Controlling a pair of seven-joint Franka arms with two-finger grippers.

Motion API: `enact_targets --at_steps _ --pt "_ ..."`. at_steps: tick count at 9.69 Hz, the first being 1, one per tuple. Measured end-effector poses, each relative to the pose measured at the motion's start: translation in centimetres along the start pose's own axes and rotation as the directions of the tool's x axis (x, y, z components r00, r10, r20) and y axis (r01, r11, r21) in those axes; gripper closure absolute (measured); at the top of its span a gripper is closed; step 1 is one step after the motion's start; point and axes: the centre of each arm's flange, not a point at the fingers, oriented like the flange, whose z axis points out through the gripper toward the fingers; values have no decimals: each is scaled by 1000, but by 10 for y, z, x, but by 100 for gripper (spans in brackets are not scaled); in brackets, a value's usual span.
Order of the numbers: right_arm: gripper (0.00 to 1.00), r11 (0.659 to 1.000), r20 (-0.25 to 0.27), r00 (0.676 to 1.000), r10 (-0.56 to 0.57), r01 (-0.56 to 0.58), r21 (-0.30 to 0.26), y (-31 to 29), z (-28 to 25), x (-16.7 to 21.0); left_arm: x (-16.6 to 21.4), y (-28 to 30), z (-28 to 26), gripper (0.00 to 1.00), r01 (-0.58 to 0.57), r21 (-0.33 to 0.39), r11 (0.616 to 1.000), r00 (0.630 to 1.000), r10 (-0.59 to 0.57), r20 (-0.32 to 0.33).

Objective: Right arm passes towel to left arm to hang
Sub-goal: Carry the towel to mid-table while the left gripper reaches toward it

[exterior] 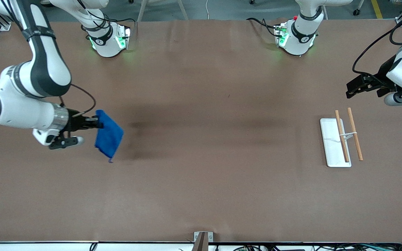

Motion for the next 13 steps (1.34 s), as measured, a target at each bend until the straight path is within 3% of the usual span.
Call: enact_targets --at_steps 3,5,7,9,10,11,13 --pt "95 962 -23 999 -33 38 271 -116 46 -2 -2 5 9 0 -22 3 1000 999 22 26" --pt "95 877 -13 1000 20 -11 480 -180 78 -8 -5 24 21 0 -51 -40 998 997 53 56" --pt "95 717 16 999 49 -46 695 -235 96 -22 -12 53 37 0 -77 -127 989 991 90 99" --pt "95 499 -9 999 31 -8 866 -271 130 -34 -17 69 52 0 -97 -276 956 980 139 139" --pt "95 400 -31 999 36 14 916 -286 156 -41 -18 73 64 0 -90 -345 934 974 155 163" --pt "95 328 -48 998 42 32 944 -300 185 -49 -18 79 79 0 -68 -414 908 969 158 187" --pt "95 220 -38 997 63 24 975 -328 216 -56 -22 92 116 0 -55 -596 801 954 218 206"
